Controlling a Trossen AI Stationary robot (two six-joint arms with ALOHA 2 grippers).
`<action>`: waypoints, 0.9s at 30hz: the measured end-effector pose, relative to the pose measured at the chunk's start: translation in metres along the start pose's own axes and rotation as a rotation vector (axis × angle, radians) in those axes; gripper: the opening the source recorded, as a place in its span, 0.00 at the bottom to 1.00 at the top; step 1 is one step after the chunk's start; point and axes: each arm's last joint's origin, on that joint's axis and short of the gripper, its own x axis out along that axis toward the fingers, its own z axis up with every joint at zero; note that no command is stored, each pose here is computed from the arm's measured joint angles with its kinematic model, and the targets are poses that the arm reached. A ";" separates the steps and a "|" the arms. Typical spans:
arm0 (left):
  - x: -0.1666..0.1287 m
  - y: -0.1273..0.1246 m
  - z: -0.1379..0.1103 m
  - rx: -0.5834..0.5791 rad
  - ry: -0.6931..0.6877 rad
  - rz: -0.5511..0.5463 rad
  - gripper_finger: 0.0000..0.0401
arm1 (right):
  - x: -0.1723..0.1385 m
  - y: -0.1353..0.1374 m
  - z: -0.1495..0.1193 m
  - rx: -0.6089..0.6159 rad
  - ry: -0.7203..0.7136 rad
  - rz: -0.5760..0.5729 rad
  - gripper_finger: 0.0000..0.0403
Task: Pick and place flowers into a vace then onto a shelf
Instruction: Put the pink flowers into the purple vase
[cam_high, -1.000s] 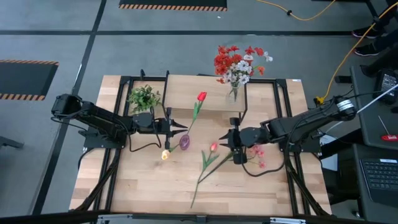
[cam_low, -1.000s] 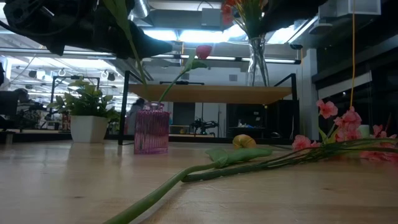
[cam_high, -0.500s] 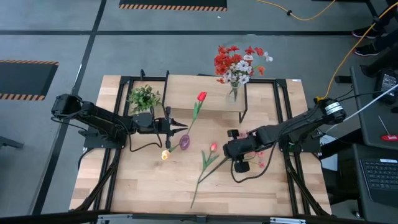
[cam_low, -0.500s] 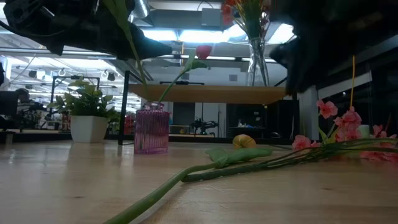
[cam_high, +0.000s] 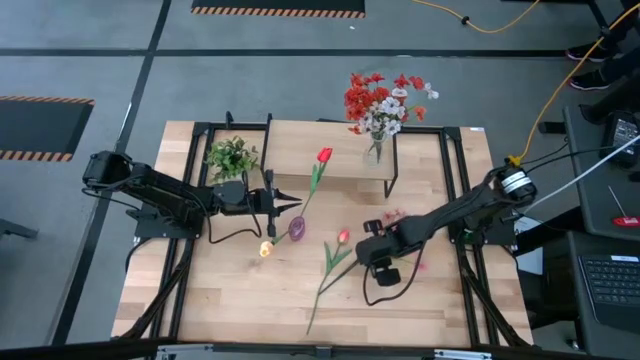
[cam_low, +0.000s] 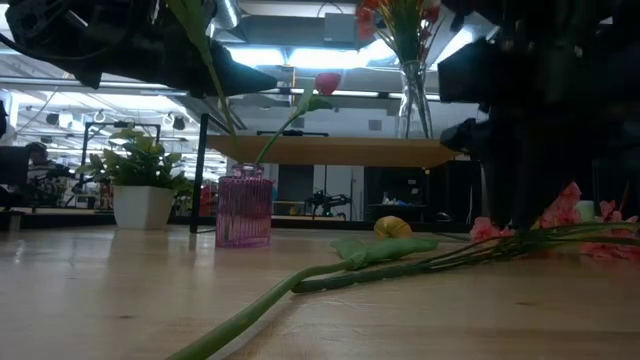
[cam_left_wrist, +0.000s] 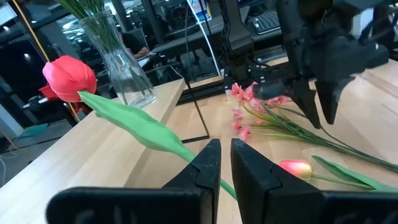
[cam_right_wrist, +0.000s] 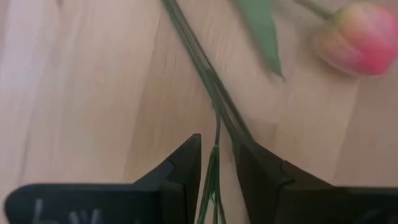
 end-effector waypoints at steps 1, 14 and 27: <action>0.000 0.000 0.000 0.000 0.000 0.000 0.08 | 0.003 0.000 0.000 -0.002 0.006 -0.001 0.25; 0.000 0.000 0.000 -0.001 0.000 0.000 0.08 | 0.024 -0.006 0.000 0.012 0.050 -0.021 0.25; 0.000 0.000 0.000 -0.001 0.000 -0.003 0.07 | 0.037 -0.013 -0.008 0.035 0.066 -0.053 0.13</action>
